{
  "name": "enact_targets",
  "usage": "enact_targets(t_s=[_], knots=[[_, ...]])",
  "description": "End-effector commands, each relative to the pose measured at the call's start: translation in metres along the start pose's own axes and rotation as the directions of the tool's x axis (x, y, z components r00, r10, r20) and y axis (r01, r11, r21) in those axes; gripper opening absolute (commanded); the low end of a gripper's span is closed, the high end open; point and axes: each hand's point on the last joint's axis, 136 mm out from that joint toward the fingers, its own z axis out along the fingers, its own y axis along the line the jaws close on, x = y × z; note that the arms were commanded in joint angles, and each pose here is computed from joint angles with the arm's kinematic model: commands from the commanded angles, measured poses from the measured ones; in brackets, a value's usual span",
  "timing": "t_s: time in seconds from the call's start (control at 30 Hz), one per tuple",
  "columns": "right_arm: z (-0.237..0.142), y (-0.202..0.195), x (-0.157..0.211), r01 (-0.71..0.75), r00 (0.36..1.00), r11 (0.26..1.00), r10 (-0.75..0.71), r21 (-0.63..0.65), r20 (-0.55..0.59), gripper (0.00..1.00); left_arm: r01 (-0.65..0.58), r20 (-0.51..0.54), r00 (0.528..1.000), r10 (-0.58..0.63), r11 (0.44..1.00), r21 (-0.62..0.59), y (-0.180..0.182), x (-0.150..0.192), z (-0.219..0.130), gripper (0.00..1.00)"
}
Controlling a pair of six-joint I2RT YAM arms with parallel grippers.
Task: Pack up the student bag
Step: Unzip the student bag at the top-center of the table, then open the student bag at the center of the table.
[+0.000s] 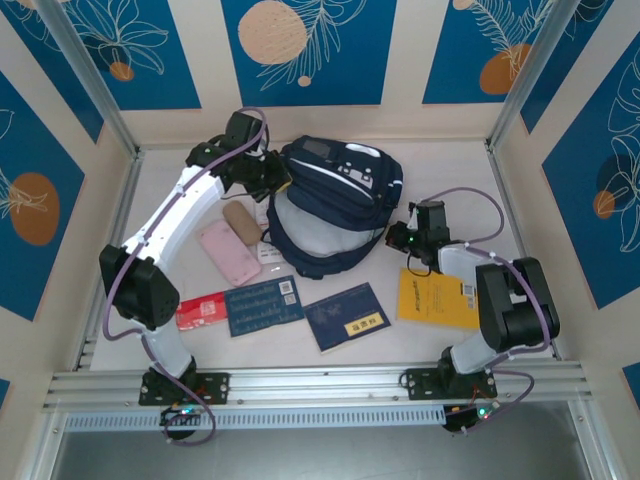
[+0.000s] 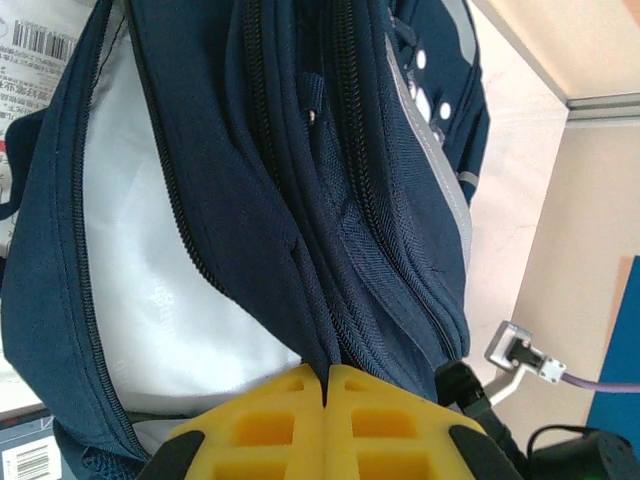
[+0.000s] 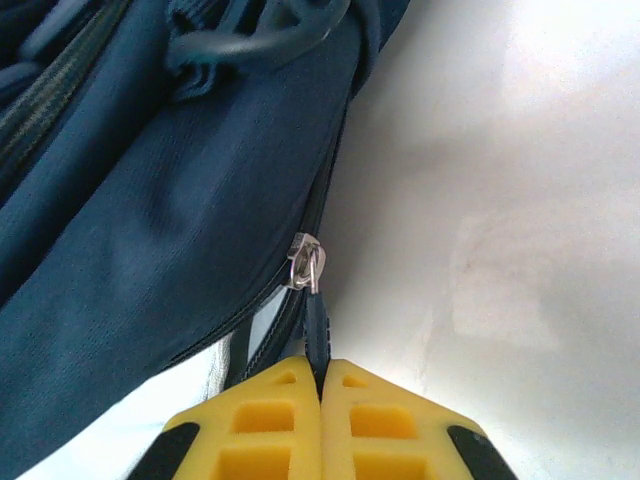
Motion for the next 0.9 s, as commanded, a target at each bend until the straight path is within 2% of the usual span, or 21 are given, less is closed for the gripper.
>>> enact_targets(t_s=[0.0, 0.23, 0.47, 0.57, 0.6, 0.63, 0.7, 0.77, 0.83, 0.87], knots=[[0.005, 0.008, -0.022, 0.010, 1.000, 0.998, -0.008, -0.065, 0.024, 0.00, -0.040, 0.055, 0.998, 0.036, 0.997, 0.060, -0.019, -0.019, -0.024, 0.00], [0.008, -0.002, -0.038, -0.004, 0.999, 1.000, 0.005, -0.025, 0.054, 0.02, -0.047, 0.047, 0.998, 0.044, 0.997, 0.056, -0.018, -0.019, -0.023, 0.00], [0.003, -0.004, -0.049, -0.001, 0.998, 1.000, 0.000, 0.016, 0.069, 0.17, -0.050, 0.025, 0.999, 0.048, 0.997, 0.065, -0.020, -0.019, -0.018, 0.00], [-0.013, -0.001, -0.050, 0.015, 0.997, 0.998, -0.019, 0.056, 0.077, 0.07, -0.054, 0.020, 0.998, 0.053, 0.996, 0.075, -0.023, -0.022, -0.017, 0.00], [-0.020, -0.001, -0.050, 0.033, 0.995, 0.995, -0.041, 0.095, 0.090, 0.37, -0.059, 0.017, 0.998, 0.057, 0.995, 0.082, -0.025, -0.022, -0.017, 0.00], [-0.029, -0.002, -0.051, 0.045, 0.992, 0.989, -0.060, 0.141, 0.108, 0.44, -0.063, 0.016, 0.998, 0.062, 0.994, 0.086, -0.027, -0.023, -0.017, 0.00], [-0.047, 0.005, -0.055, 0.078, 0.984, 0.983, -0.103, 0.165, 0.146, 0.46, -0.072, 0.004, 0.997, 0.072, 0.993, 0.099, -0.030, -0.023, -0.014, 0.00], [-0.063, 0.027, -0.060, 0.155, 0.964, 0.981, -0.176, 0.118, 0.197, 0.51, -0.079, -0.015, 0.997, 0.081, 0.990, 0.116, -0.035, -0.021, -0.011, 0.00], [-0.076, 0.061, -0.062, 0.334, 0.902, 0.939, -0.342, 0.078, 0.263, 0.57, -0.090, -0.034, 0.995, 0.096, 0.987, 0.130, -0.039, -0.019, -0.008, 0.00], [-0.082, 0.084, -0.059, 0.459, 0.839, 0.886, -0.457, 0.065, 0.295, 0.64, -0.096, -0.041, 0.994, 0.102, 0.987, 0.129, -0.039, -0.019, -0.008, 0.00]])
